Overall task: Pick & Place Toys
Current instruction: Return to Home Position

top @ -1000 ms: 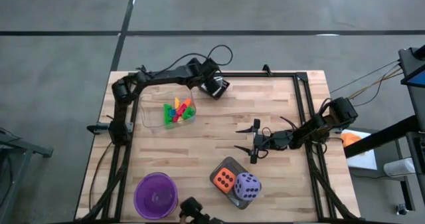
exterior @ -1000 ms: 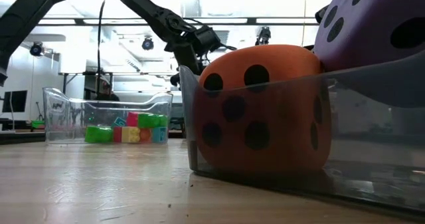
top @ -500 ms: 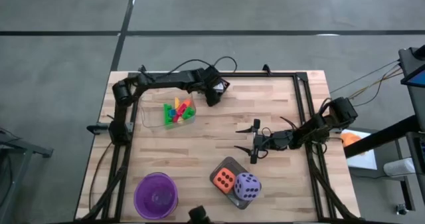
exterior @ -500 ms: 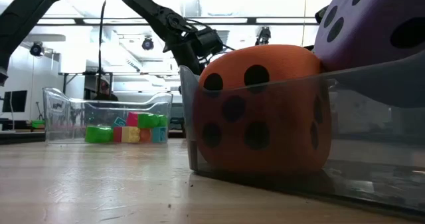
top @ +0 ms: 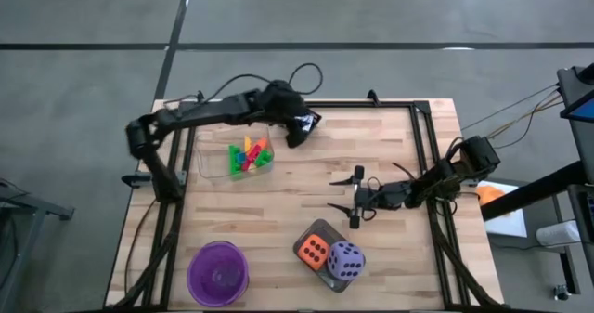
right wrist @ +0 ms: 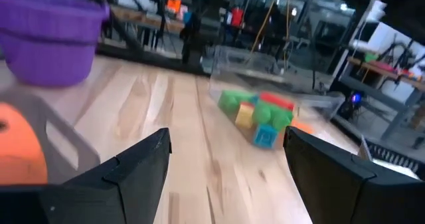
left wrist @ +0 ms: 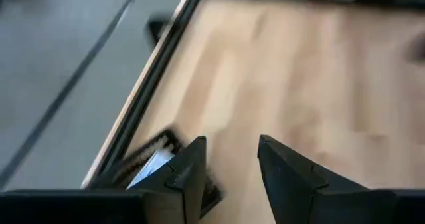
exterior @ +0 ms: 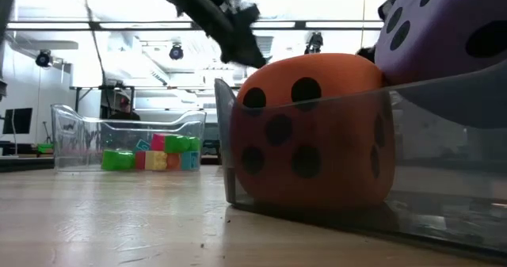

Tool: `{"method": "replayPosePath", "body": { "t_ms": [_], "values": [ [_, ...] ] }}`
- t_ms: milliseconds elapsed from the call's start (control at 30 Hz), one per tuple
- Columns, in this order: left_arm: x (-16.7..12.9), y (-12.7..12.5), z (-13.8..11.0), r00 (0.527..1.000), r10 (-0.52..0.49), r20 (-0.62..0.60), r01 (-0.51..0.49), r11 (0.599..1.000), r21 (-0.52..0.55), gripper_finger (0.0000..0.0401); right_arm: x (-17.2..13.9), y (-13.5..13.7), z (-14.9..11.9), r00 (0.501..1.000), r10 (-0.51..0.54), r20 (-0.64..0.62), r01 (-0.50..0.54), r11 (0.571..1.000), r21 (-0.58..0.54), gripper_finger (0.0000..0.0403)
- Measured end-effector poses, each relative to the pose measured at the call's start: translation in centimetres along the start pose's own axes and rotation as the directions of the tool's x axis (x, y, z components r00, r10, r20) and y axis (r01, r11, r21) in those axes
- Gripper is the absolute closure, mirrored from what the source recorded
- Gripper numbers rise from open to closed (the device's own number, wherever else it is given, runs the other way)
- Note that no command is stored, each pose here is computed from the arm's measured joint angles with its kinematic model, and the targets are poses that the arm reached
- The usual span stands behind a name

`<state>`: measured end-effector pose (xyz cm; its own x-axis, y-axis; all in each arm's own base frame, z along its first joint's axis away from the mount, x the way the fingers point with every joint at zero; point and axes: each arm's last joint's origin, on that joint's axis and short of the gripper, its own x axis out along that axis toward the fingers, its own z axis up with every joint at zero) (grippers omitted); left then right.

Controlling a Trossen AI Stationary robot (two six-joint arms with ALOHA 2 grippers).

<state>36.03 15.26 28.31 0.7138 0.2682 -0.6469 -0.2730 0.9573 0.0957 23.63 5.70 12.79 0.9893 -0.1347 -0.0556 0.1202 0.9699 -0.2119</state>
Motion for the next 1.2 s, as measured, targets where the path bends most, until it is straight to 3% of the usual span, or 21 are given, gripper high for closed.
{"method": "replayPosePath", "body": {
  "t_ms": [133, 300, 467, 600, 700, 833, 1000, 1100, 1200],
  "values": [
    [-4.8, -1.7, -0.3, 0.981, -0.095, 0.169, 0.076, 0.99, 0.115, 0.0281, 0.2, 0.0, 0.9, 0.997, 0.01, 0.07, -0.009, 1.0, -0.011, 0.0113],
    [-10.2, -2.8, -3.7, 0.945, -0.184, 0.269, 0.148, 0.978, 0.149, 0.0309, 0.3, -0.1, 2.1, 0.993, 0.024, 0.115, -0.02, 0.999, -0.033, 0.0113],
    [-14.9, -3.4, -7.5, 0.883, -0.179, 0.433, 0.185, 0.982, 0.029, 0.0317, 0.1, -0.4, 3.3, 0.99, 0.02, 0.14, -0.017, 1.0, -0.026, 0.0113],
    [-17.5, -3.8, -11.1, 0.852, -0.167, 0.496, 0.217, 0.975, -0.045, 0.0317, -0.1, -0.7, 3.9, 0.987, 0.003, 0.163, -0.001, 1.0, -0.013, 0.0113],
    [-18.7, -4.3, -14.1, 0.838, -0.174, 0.517, 0.268, 0.957, -0.114, 0.0317, -0.2, -0.8, 4.3, 0.984, -0.005, 0.178, 0.004, 1.0, 0.003, 0.0113],
    [-19.3, -5.2, -17.3, 0.778, -0.303, 0.55, 0.341, 0.939, 0.036, 0.0317, -0.4, -1.0, 4.9, 0.979, -0.011, 0.203, -0.01, 0.995, 0.098, 0.0113],
    [-19.4, -6.0, -20.1, 0.683, -0.491, 0.541, 0.482, 0.859, 0.171, 0.0317, -0.7, -0.9, 4.2, 0.995, 0.034, 0.093, -0.047, 0.989, 0.143, 0.0113],
    [-18.7, -6.4, -22.0, 0.651, -0.549, 0.525, 0.527, 0.824, 0.208, 0.0317, -1.0, -1.1, 4.7, 0.995, 0.043, 0.093, -0.059, 0.981, 0.183, 0.0113],
    [-17.9, -6.7, -23.8, 0.62, -0.571, 0.538, 0.538, 0.809, 0.239, 0.0317, -1.5, -1.2, 5.4, 0.982, 0.141, 0.122, -0.162, 0.97, 0.179, 0.0113]
  ]
}}
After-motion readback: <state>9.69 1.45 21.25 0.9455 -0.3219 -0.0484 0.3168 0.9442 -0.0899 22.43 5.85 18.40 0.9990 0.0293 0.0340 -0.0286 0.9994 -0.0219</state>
